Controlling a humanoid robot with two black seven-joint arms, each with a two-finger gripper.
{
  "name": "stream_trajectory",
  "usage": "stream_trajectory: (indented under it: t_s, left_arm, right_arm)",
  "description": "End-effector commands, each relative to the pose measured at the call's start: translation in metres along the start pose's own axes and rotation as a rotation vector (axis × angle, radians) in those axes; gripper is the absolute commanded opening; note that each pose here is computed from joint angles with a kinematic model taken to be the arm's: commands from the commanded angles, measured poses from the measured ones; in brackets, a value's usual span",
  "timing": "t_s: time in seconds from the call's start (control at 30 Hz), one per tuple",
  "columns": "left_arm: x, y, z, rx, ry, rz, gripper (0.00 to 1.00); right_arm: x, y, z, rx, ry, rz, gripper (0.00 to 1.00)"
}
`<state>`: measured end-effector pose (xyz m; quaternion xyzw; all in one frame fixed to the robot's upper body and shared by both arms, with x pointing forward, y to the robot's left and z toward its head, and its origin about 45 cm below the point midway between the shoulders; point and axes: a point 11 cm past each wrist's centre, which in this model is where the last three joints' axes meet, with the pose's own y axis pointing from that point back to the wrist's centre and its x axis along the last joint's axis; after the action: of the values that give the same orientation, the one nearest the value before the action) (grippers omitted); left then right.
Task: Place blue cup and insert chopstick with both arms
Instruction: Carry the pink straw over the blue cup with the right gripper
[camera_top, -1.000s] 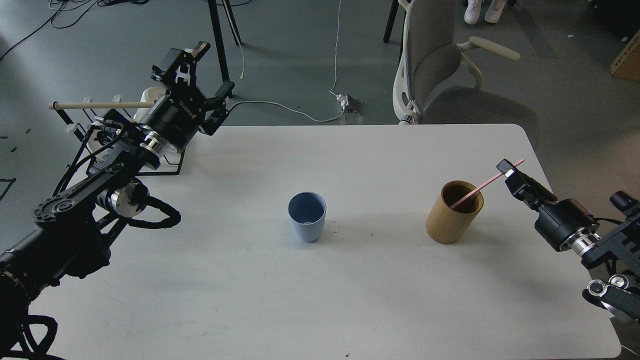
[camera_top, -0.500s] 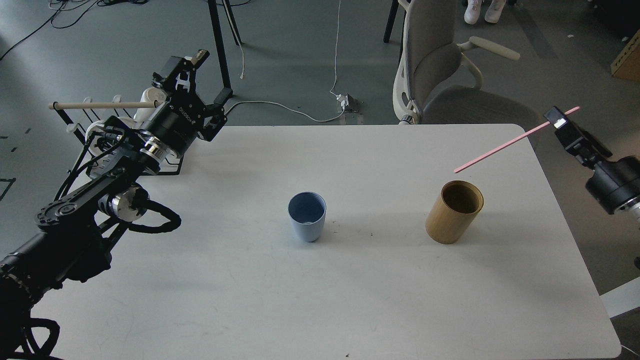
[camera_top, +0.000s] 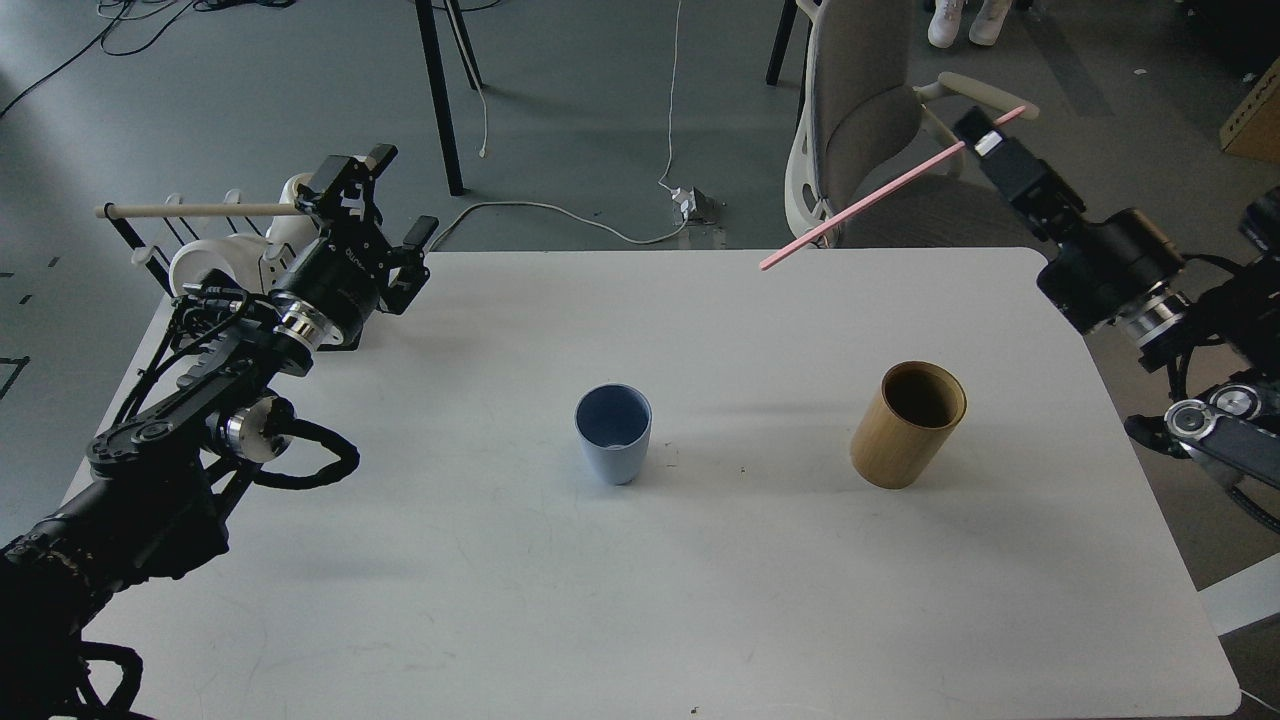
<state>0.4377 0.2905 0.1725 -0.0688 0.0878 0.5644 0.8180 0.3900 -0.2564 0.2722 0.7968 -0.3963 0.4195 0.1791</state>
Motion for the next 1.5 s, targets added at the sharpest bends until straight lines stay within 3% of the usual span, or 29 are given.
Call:
stream_trajectory:
  t_s: [0.0,0.13,0.4,0.87,1.03,1.13,1.2,1.3,1.47]
  left_arm:
    - [0.002,0.001,0.0,0.002,-0.002,0.003,0.93]
    - [0.001,0.001,-0.001,0.003,0.001,0.003,0.93]
    - [0.0,0.001,-0.002,0.004,0.004,0.002,0.93]
    - [0.001,0.004,-0.006,0.011,0.007,0.007,0.93]
    - [0.001,0.005,-0.007,0.011,0.008,0.008,0.94]
    - [0.001,0.005,-0.007,0.011,0.008,0.008,0.94]
    - [0.001,0.005,-0.007,0.011,0.008,0.008,0.94]
    - [0.001,0.005,-0.007,0.011,0.008,0.008,0.94]
    - [0.002,0.005,-0.006,0.01,0.008,0.01,0.94]
  right_arm:
    - [-0.023,-0.035,-0.017,0.065,0.096,-0.138,0.0]
    - [-0.041,-0.066,-0.037,0.136,0.172,-0.214,0.0]
    - [-0.061,-0.082,-0.055,0.214,0.296,-0.345,0.0]
    - [-0.085,-0.097,-0.053,0.227,0.344,-0.386,0.01]
    - [-0.098,-0.099,-0.056,0.236,0.333,-0.397,0.05]
    - [-0.108,-0.099,-0.059,0.245,0.316,-0.403,0.19]
    - [-0.11,-0.098,-0.059,0.243,0.303,-0.396,0.39]
    - [-0.111,-0.098,-0.058,0.236,0.283,-0.387,0.59]
    - [-0.107,-0.098,-0.057,0.227,0.269,-0.368,0.67]
